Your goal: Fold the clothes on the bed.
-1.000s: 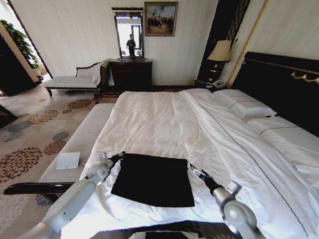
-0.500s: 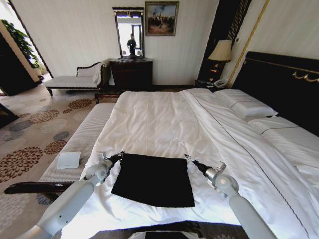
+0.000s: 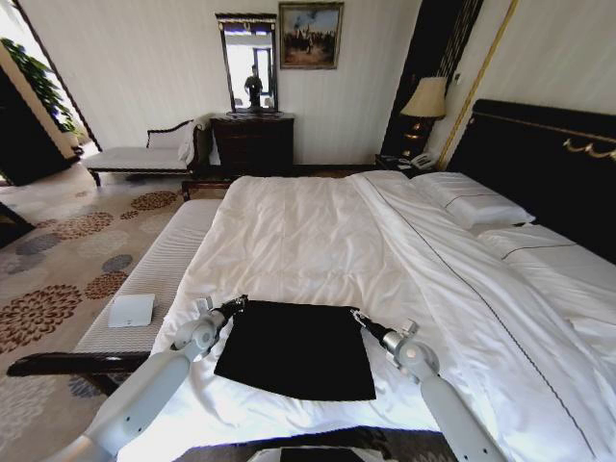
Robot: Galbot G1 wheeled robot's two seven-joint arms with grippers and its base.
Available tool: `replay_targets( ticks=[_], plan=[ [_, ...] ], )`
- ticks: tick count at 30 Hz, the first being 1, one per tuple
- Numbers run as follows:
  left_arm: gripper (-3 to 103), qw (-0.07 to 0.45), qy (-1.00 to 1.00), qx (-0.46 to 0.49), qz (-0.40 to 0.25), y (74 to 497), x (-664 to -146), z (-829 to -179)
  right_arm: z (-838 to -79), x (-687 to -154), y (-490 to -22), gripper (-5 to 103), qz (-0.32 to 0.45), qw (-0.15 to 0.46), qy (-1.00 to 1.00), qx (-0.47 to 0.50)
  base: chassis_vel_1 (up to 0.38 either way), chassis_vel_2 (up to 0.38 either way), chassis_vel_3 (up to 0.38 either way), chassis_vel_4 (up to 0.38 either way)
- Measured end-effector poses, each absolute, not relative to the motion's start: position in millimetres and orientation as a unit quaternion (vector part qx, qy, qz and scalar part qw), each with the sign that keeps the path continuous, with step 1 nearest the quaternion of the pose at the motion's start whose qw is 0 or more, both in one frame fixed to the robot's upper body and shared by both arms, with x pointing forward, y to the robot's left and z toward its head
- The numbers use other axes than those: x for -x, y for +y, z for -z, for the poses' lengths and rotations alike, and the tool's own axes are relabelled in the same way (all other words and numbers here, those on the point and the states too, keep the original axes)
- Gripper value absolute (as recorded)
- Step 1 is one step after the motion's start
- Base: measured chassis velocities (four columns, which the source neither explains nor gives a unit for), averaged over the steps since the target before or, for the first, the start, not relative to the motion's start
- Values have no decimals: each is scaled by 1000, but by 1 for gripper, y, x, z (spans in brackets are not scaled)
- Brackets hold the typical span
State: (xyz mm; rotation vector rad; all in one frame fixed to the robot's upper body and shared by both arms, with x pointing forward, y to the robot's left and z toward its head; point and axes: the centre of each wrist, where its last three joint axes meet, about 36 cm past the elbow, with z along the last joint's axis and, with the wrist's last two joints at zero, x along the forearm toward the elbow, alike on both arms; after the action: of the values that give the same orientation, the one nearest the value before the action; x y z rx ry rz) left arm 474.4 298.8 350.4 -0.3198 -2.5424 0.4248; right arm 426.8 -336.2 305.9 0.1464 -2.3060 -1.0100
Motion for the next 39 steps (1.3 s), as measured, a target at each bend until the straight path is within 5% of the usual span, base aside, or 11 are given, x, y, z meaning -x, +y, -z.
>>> replay_targets(
  ticks=[19, 28, 39],
  plan=[
    [0, 271, -943, 121, -151, 300, -470, -350, -310, -425, -332, 2, 376, 305, -873, -56, 0, 0, 0, 0],
    [0, 266, -945, 120, -150, 299, -463, -355, -322, -426, -323, 0, 372, 298, -877, -61, 0, 0, 0, 0],
    [0, 189, -955, 147, -173, 286, -451, -430, -420, -406, -312, 0, 322, 214, -915, -114, 0, 0, 0, 0]
  ],
)
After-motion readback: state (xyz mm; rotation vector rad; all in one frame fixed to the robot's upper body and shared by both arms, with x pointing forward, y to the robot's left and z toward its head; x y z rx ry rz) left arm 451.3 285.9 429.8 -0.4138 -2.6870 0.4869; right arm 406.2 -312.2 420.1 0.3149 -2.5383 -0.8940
